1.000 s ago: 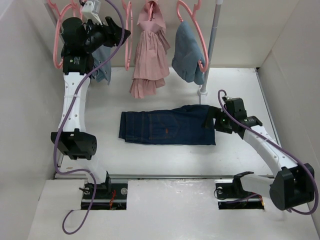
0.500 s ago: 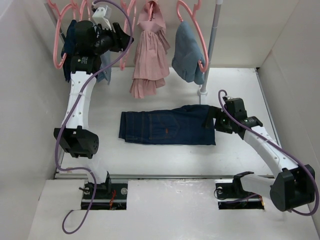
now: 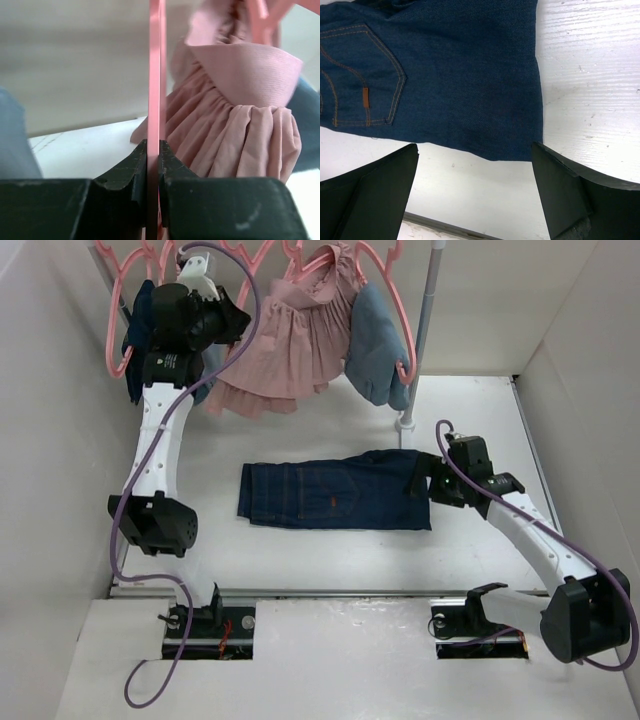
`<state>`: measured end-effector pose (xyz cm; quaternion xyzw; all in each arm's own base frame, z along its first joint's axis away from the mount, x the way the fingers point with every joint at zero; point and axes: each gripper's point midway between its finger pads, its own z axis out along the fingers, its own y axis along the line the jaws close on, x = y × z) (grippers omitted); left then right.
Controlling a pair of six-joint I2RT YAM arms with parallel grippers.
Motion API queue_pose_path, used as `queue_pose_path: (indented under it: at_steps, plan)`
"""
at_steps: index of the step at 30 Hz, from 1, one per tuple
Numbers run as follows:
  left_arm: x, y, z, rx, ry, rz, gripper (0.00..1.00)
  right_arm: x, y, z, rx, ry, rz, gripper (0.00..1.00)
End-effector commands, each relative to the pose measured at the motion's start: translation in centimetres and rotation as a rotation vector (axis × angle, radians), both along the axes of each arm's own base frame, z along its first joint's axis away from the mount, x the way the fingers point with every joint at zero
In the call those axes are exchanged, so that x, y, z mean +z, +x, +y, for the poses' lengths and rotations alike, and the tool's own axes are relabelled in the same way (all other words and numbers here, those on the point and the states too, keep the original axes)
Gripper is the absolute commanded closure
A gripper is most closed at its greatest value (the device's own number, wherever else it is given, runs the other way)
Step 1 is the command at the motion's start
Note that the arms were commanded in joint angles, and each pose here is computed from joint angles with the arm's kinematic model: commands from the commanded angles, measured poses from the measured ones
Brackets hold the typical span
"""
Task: Place the trousers on the hanger
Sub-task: Pick up the hanger from the clothesline, then place the trousers on the hanger.
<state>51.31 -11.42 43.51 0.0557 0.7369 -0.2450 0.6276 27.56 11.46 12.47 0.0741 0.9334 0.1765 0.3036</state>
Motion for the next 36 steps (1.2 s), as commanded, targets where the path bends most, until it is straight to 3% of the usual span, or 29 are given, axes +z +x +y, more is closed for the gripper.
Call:
queue_pose_path:
  at_steps: [1, 6, 8, 15, 16, 18, 19, 23, 27, 32, 36]
  plan:
    - [5.1, -1.9, 2.2, 0.122, 0.0, -0.112, 1.0, 0.8, 0.2, 0.3, -0.001, 0.001, -0.027, 0.02]
    - [7.5, -5.1, 3.7, 0.18, 0.103, -0.173, 1.0, 0.7, 0.1, 1.1, 0.025, -0.006, -0.031, 0.02]
    - [8.7, -7.9, 4.5, 0.208, 0.132, -0.207, 1.0, 0.4, 0.0, 1.5, 0.021, -0.006, -0.018, 0.02]
    - [0.7, -16.1, 6.2, 0.218, 0.251, -0.035, 1.0, -0.1, -0.2, 4.6, 0.096, -0.019, -0.005, 0.02]
    - [-3.2, -16.8, 6.3, 0.206, 0.27, 0.059, 1.0, 0.4, -0.2, 5.5, 0.11, -0.005, -0.022, 0.02]
    - [-4.9, -19.5, 6.8, 0.227, 0.263, 0.095, 1.0, -0.1, -0.1, 6.0, 0.116, -0.003, -0.011, 0.02]
    - [-8.3, -20.3, 7.3, 0.236, 0.271, 0.19, 1.0, 0.6, 0.2, 6.4, 0.116, 0.021, -0.026, 0.02]
    - [-14.6, -23.5, 8.0, 0.247, 0.235, 0.378, 1.0, 1.0, 0.4, 7.6, 0.132, 0.07, -0.034, 0.02]
    - [-19.3, -25.0, 6.1, 0.178, 0.141, 0.5, 1.0, 1.2, 0.2, 8.2, 0.136, 0.093, -0.032, 0.02]
    - [-19.1, -25.3, 1.8, 0.025, -0.055, 0.454, 1.0, 0.3, -0.1, 8.2, 0.088, 0.087, 0.001, 0.02]
    - [-18.5, -24.8, 0.2, 0.043, -0.092, 0.361, 1.0, -0.5, -0.3, 7.1, 0.007, 0.109, 0.034, 0.02]
